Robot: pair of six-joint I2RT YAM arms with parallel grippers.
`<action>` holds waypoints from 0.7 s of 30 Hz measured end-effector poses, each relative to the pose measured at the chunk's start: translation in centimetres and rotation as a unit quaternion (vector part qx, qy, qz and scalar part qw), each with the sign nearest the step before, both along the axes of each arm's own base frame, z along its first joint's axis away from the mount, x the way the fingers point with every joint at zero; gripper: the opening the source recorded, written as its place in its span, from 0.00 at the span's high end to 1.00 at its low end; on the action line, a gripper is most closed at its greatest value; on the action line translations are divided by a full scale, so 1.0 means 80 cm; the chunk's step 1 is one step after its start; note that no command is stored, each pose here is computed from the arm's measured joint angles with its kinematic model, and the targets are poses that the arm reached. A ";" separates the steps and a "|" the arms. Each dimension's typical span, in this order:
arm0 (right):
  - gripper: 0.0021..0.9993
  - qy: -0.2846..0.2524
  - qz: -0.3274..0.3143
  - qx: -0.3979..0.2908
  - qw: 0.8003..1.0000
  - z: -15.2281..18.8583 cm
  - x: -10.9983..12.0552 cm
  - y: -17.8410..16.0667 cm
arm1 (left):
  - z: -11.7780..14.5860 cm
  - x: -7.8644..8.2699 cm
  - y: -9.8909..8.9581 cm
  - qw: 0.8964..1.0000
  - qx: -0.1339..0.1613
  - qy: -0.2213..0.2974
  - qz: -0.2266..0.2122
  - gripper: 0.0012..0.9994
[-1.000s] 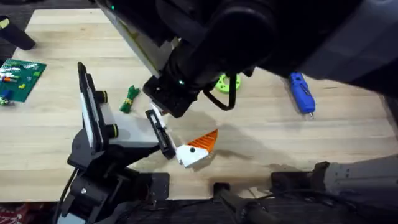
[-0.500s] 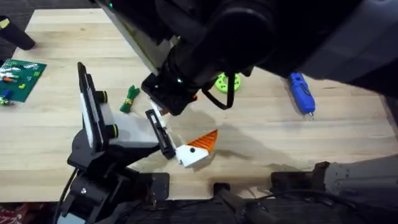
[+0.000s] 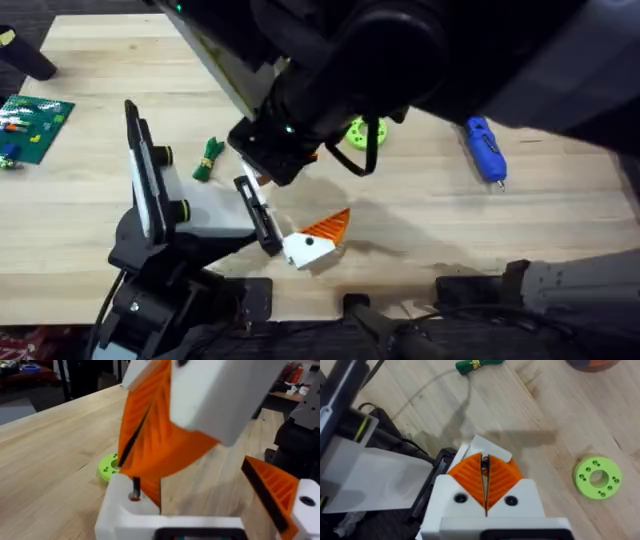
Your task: Pick up the gripper from the table and insert it into the empty holder that is missing its gripper. Then pick up a screw, insert it into the mounting hole, and use the screwdriver to tighten it. Finally, clean up the table by picking up the vegetable and placing it into the bucket.
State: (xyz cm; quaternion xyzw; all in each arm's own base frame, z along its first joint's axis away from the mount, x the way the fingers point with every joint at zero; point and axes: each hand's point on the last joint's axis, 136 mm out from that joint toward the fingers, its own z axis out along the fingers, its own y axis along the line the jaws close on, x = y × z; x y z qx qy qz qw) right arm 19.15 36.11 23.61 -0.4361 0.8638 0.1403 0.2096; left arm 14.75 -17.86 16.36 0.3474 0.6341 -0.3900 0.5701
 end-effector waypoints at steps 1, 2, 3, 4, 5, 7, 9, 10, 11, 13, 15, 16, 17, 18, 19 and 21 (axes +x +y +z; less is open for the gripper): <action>1.00 0.000 0.000 0.000 1.000 0.000 0.000 0.000 | 0.000 0.000 0.000 1.000 0.000 0.000 0.000 0.02; 1.00 0.000 0.000 0.000 1.000 0.000 0.000 0.000 | 0.000 0.000 0.000 1.000 0.000 0.000 0.000 0.02; 1.00 0.000 0.000 0.000 1.000 0.000 0.000 0.000 | 0.000 0.000 0.000 1.000 0.000 0.000 0.000 0.02; 1.00 0.000 0.000 0.000 1.000 0.000 0.000 0.000 | 0.000 0.000 0.000 1.000 0.000 0.000 0.000 0.02; 1.00 0.001 0.000 -0.001 1.000 0.000 0.000 0.000 | 0.000 0.000 0.000 1.000 0.000 0.000 0.000 0.02; 1.00 0.001 0.000 -0.001 1.000 -0.001 -0.001 -0.001 | 0.000 0.000 0.000 1.000 0.000 0.000 0.000 0.02; 1.00 0.002 0.000 -0.003 1.000 -0.001 -0.001 -0.001 | 0.000 0.000 0.000 1.000 0.000 0.000 0.000 0.02; 1.00 0.002 0.000 -0.004 1.000 -0.001 -0.001 -0.002 | 0.000 0.000 0.000 1.000 0.000 0.000 0.000 0.02; 1.00 0.002 0.000 -0.004 1.000 -0.001 -0.001 -0.002 | 0.000 0.000 0.000 1.000 0.000 0.000 0.000 0.02; 1.00 0.003 0.000 -0.005 1.000 -0.002 -0.002 -0.003 | 0.000 0.000 0.000 1.000 0.000 0.000 0.000 0.02; 1.00 0.004 -0.001 -0.006 1.000 -0.002 -0.002 -0.003 | 0.000 0.000 0.000 1.000 0.000 0.000 0.000 0.02; 1.00 0.004 -0.001 -0.006 1.000 -0.002 -0.002 -0.004 | 0.000 0.000 0.000 1.000 0.000 0.000 0.000 0.02; 1.00 0.005 -0.002 -0.007 1.000 -0.002 -0.002 -0.004 | 0.000 0.000 0.000 1.000 0.000 0.000 0.000 0.02; 1.00 0.006 -0.002 -0.008 1.000 -0.003 -0.002 -0.004 | 0.000 0.000 0.000 1.000 0.000 0.000 0.000 0.02; 1.00 0.006 -0.003 -0.008 1.000 -0.003 -0.003 -0.005 | 0.000 0.000 0.000 1.000 0.000 0.000 -0.001 0.02; 1.00 0.007 -0.004 -0.008 1.000 -0.003 -0.003 -0.005 | 0.000 -0.001 0.000 1.000 0.000 0.000 -0.001 0.02</action>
